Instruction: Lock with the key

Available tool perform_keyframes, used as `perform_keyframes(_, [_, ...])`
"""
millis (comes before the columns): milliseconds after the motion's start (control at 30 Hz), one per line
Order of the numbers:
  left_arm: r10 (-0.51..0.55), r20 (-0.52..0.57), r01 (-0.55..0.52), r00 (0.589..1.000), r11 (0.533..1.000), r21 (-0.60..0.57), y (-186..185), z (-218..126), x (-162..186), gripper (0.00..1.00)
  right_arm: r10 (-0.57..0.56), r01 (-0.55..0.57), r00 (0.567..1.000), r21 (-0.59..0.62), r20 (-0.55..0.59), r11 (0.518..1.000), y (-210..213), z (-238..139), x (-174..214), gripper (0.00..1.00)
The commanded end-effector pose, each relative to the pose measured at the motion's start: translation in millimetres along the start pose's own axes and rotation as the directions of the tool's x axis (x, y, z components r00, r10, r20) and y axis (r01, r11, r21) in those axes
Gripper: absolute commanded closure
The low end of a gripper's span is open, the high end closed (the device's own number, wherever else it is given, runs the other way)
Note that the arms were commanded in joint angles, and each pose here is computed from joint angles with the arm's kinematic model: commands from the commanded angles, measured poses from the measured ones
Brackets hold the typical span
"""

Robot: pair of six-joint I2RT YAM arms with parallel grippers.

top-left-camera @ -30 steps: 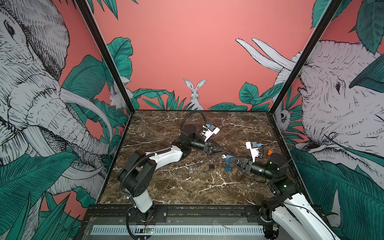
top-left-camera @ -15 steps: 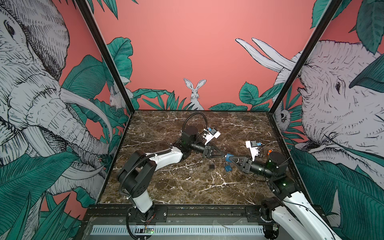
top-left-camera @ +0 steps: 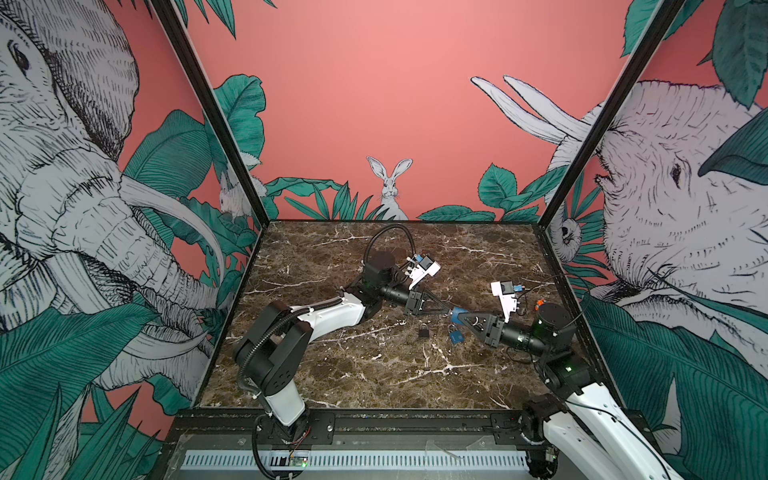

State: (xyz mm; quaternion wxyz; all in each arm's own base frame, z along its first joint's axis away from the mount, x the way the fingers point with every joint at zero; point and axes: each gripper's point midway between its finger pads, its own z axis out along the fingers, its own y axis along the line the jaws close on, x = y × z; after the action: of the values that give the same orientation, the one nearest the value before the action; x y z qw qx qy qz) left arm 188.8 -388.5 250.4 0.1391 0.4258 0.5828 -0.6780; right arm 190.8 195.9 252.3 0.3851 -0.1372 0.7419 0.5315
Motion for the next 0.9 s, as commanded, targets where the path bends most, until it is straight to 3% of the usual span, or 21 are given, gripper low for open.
perform_keyframes(0, [0.070,-0.017,-0.069,0.997,0.996,0.053,-26.8,0.3,-2.1,1.00,-0.114,0.116,0.991,-0.020,0.069,0.993,13.9,-5.7,-17.7,1.00])
perform_keyframes(500, [0.063,-0.019,-0.063,0.998,0.998,-0.019,-18.5,-12.1,7.5,1.00,-0.120,0.124,0.986,-0.026,0.116,0.992,12.7,-23.0,-18.0,1.00])
perform_keyframes(600, [0.021,-0.003,-0.021,1.000,0.995,-0.093,-6.7,-15.3,7.9,1.00,-0.106,0.105,0.987,0.015,0.117,0.994,5.1,-24.0,-20.2,1.00])
perform_keyframes(700, [-0.050,0.043,0.059,0.998,0.965,-0.254,17.4,-23.0,13.5,1.00,-0.070,0.061,0.993,0.094,0.098,0.994,-9.7,-23.1,-23.4,1.00])
perform_keyframes(767, [-0.112,0.178,0.185,0.978,0.861,-0.474,54.6,-52.7,10.9,1.00,-0.024,0.016,0.999,0.151,0.049,0.988,-23.7,-18.0,-23.0,1.00])
perform_keyframes(800, [-0.141,0.255,0.266,0.957,0.780,-0.567,70.7,-67.9,15.2,1.00,0.000,-0.003,1.000,0.155,0.020,0.988,-27.3,-14.3,-21.2,1.00])
perform_keyframes(833, [-0.141,0.375,0.369,0.916,0.661,-0.653,88.2,-92.2,21.8,1.00,0.022,-0.021,1.000,0.165,-0.005,0.986,-32.4,-10.4,-20.5,1.00])
perform_keyframes(867, [-0.110,0.487,0.451,0.866,0.591,-0.669,95.3,-111.8,27.7,1.00,0.046,-0.042,0.999,0.184,-0.020,0.982,-38.1,-7.8,-19.6,1.00])
